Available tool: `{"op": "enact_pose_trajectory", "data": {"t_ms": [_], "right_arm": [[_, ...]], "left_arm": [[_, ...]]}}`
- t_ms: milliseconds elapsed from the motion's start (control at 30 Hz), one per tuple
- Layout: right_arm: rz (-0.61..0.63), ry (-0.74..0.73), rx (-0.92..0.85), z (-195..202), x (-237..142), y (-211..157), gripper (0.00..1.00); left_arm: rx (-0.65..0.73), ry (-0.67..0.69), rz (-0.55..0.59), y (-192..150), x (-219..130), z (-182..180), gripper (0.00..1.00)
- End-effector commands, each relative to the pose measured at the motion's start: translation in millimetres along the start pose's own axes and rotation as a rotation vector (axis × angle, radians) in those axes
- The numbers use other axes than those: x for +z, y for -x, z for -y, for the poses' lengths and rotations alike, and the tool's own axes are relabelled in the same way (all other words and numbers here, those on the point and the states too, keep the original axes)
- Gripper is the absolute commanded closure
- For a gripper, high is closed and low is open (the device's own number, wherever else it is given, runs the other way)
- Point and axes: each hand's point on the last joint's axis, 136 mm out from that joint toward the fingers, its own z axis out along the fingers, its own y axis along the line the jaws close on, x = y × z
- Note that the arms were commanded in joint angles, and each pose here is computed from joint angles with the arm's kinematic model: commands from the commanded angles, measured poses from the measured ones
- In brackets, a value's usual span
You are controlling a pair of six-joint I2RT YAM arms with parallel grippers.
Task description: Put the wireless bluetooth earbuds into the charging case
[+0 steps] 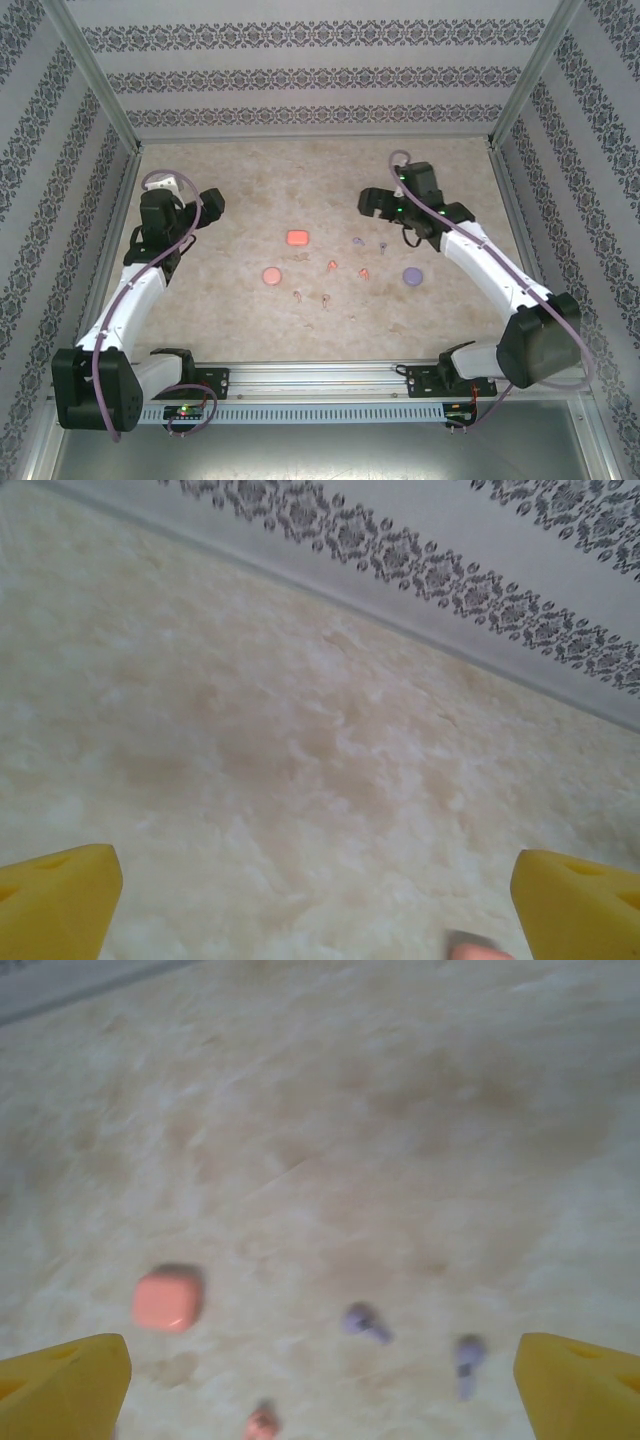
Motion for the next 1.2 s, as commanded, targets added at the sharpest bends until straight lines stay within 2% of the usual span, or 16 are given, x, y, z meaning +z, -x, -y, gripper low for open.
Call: {"op": "enact_pose_trajectory", "data": {"t_ms": [0, 100, 233, 367, 567, 800, 1167], "right_arm": [[-0.124, -0.040, 0.036, -23, 7, -25, 0.02], [-0.198, -0.028, 0.048, -54, 25, -38, 0.02], [-0.289, -0.070, 0.028, -83, 54, -55, 0.06], [-0.350, -0.177, -0.014, -95, 79, -70, 0.08], [-0.392, -0.248, -0.020, -109, 108, -87, 0.08], [-0.426, -0.299, -0.009, -117, 131, -104, 0.08], [-0.451, -0.424, -0.049, -108, 169, -109, 0.13]], "left_arm": [[-0.135, 0.013, -0.141, -14, 3, 6, 0.01], [-0.193, 0.056, -0.208, -20, 9, 3, 0.01], [-0.291, 0.088, -0.240, -22, 14, 1, 0.01], [-0.408, 0.114, -0.252, -24, 19, -1, 0.01], [-0.541, 0.153, -0.230, -30, 24, -9, 0.01], [-0.569, 0.215, -0.235, -38, 26, -23, 0.01], [-0.565, 0.191, -0.279, -46, 33, -22, 0.01]]}}
